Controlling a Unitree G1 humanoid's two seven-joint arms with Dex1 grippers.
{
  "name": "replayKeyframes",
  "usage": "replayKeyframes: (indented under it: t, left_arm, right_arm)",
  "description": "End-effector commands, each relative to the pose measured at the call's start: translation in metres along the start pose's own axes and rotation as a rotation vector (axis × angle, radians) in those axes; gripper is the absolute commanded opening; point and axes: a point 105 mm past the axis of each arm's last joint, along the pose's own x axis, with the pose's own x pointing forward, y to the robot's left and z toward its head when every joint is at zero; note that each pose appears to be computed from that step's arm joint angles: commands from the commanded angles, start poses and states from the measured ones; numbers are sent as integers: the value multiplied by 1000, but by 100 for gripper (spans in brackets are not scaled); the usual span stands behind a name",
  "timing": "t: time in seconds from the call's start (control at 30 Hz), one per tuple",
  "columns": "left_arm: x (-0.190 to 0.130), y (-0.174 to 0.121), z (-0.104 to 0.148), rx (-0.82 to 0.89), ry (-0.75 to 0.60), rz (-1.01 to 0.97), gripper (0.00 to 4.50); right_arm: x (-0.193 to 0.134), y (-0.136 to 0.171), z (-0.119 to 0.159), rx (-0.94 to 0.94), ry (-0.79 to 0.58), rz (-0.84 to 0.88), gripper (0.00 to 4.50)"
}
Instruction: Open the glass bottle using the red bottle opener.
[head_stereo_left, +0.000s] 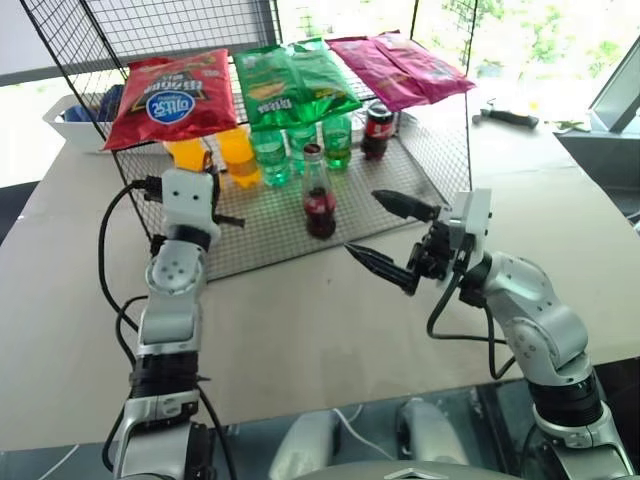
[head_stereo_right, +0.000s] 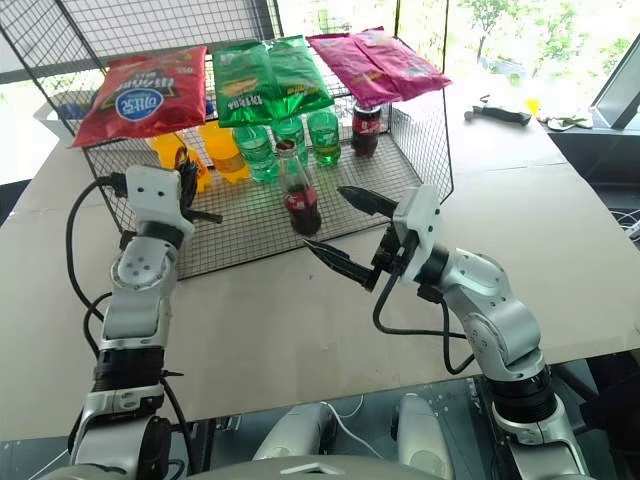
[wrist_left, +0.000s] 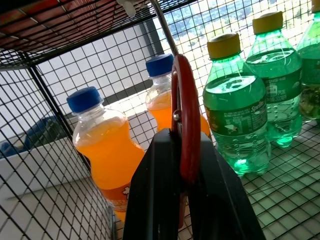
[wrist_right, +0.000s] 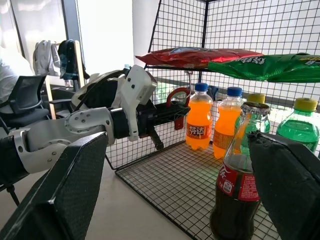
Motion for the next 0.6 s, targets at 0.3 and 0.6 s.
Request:
replayKeyframes:
  t: [0.3, 0.6]
  left_arm:
    - [-14, 5, 48, 407, -223, 177, 7]
    - [-27, 6, 52, 455, -256, 220, 7]
  right_arm:
    - [0, 0, 16, -47, -49, 4, 450]
    - [-3, -1, 16, -46, -42, 0, 450]
